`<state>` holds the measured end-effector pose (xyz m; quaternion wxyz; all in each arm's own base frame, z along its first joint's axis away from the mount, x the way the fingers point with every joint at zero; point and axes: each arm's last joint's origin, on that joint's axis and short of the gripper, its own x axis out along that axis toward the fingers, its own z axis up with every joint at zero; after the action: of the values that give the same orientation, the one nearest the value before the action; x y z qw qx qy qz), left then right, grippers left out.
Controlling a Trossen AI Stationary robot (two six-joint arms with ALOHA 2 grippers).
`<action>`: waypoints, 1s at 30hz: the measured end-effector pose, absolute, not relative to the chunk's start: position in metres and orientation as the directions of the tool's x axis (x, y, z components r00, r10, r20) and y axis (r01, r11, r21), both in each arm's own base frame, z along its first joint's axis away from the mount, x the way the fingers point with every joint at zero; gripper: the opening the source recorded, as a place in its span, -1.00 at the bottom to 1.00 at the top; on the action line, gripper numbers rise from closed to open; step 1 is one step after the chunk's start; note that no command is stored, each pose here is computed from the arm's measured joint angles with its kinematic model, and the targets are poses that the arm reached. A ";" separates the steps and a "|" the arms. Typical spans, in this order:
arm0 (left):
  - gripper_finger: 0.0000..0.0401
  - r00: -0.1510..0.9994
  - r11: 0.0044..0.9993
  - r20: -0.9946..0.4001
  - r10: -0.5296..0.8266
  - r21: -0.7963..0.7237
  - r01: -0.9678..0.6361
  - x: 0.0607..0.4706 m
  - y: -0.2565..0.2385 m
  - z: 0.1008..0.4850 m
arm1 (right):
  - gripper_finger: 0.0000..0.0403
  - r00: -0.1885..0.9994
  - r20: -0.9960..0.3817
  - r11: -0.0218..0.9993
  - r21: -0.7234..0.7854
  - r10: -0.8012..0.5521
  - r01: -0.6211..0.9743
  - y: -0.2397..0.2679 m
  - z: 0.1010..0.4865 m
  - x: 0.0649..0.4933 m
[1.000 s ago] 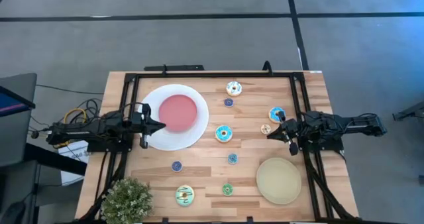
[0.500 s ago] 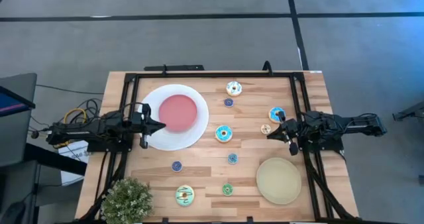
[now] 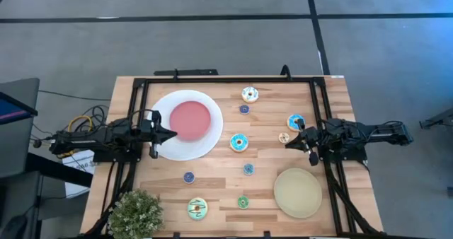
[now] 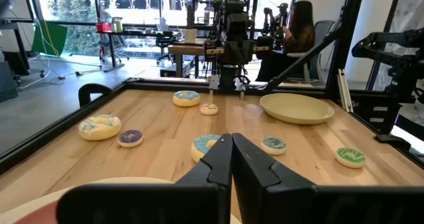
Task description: Pick & Place donuts
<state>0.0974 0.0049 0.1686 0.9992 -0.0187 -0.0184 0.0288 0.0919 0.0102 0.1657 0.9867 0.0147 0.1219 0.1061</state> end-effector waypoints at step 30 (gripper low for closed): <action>-1.00 0.998 0.998 0.036 0.058 -0.039 -0.057 0.097 0.005 0.169 | -0.66 0.945 0.049 0.945 0.065 -0.323 0.320 -0.005 0.194 0.097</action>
<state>0.0974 0.0049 0.1686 0.9992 -0.0188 -0.0187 0.0288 0.0971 -0.0050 0.1944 0.9858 0.0280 -0.0294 -0.1631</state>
